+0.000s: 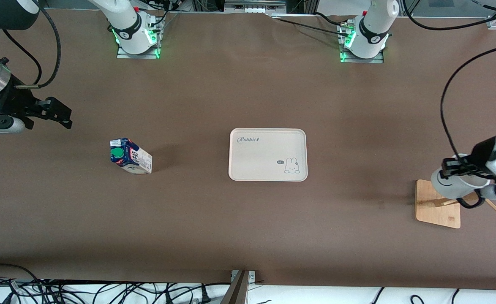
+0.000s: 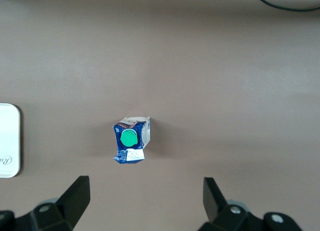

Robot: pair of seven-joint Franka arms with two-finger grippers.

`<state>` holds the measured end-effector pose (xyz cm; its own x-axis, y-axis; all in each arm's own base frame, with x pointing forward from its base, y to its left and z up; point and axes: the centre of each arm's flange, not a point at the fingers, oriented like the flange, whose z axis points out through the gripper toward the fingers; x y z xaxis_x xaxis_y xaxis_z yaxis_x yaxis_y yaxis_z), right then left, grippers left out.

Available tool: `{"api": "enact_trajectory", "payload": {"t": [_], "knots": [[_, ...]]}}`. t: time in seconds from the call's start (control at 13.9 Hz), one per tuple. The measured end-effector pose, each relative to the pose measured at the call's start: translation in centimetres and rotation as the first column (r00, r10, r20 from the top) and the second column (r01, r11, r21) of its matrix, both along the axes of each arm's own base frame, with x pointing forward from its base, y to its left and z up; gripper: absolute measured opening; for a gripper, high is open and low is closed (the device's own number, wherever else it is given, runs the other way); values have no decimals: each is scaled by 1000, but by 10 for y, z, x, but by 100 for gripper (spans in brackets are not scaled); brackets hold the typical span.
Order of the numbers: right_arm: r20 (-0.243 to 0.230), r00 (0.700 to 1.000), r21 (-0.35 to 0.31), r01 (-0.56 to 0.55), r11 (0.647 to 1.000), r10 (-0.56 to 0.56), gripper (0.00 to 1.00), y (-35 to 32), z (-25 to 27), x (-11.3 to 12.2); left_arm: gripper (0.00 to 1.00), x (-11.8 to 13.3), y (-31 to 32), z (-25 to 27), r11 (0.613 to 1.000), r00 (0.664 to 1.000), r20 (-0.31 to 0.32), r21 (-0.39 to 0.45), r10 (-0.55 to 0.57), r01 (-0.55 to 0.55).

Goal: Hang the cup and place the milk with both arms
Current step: 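Carry the mug with the left gripper to the wooden mug stand, then hang the mug handle on a stand peg with the left gripper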

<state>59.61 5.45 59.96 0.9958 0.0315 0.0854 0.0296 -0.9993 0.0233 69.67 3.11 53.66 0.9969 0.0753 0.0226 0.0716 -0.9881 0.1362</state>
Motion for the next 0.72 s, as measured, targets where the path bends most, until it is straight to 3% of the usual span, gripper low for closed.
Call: {"api": "enact_trajectory", "payload": {"t": [0.36, 0.72], "knots": [[-10, 1000, -1, 0, 1000, 0, 100, 0, -1, -1, 6, 3, 34, -19, 996, 998, -27, -67, 57, -59], [-15, 1000, -1, 1, 1000, -1, 100, 0, -1, -2, 6, 3, 51, -26, 993, 996, -37, -83, 82, -85]]}}
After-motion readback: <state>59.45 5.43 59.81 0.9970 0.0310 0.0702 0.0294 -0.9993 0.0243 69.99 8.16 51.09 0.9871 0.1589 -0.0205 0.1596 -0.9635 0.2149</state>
